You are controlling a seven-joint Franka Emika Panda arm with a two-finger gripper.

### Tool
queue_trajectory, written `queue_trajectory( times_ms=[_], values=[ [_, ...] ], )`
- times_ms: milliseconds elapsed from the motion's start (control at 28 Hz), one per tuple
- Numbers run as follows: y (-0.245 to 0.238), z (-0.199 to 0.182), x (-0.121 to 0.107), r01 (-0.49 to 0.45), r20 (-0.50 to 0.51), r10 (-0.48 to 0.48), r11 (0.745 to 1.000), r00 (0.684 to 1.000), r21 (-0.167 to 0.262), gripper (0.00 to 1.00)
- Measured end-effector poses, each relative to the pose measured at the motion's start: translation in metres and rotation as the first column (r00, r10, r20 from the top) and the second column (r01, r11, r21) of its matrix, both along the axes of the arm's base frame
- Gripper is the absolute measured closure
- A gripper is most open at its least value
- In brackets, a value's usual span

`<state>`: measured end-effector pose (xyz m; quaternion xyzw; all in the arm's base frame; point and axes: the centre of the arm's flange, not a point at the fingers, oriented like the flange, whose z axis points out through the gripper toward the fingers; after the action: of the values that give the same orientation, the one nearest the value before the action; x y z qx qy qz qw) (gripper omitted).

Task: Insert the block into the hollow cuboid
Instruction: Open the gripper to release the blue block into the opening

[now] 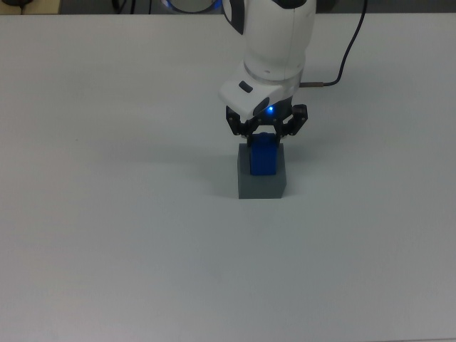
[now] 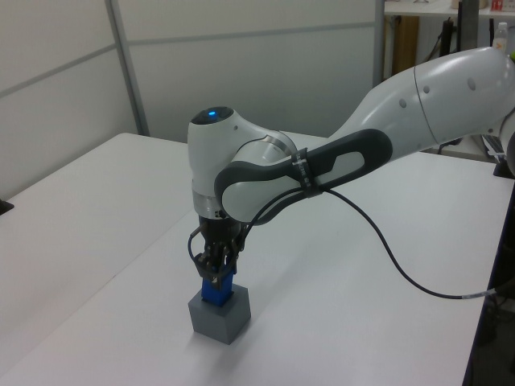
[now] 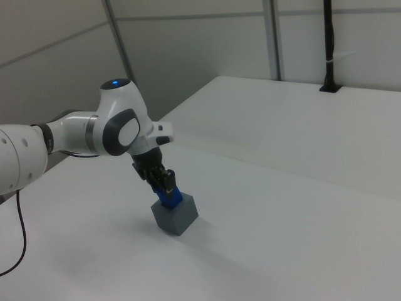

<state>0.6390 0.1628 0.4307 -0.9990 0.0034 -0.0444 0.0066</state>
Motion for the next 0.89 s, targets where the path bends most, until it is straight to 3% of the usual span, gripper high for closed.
queue_trajectory(
  times_ms=[679,893],
  values=[
    [0.011,-0.002,-0.002,-0.018,-0.002,0.018,1.0,1.0,0.001,0.48],
    [0.011,-0.002,-0.002,-0.018,-0.002,0.018,1.0,1.0,0.001,0.22]
  ],
)
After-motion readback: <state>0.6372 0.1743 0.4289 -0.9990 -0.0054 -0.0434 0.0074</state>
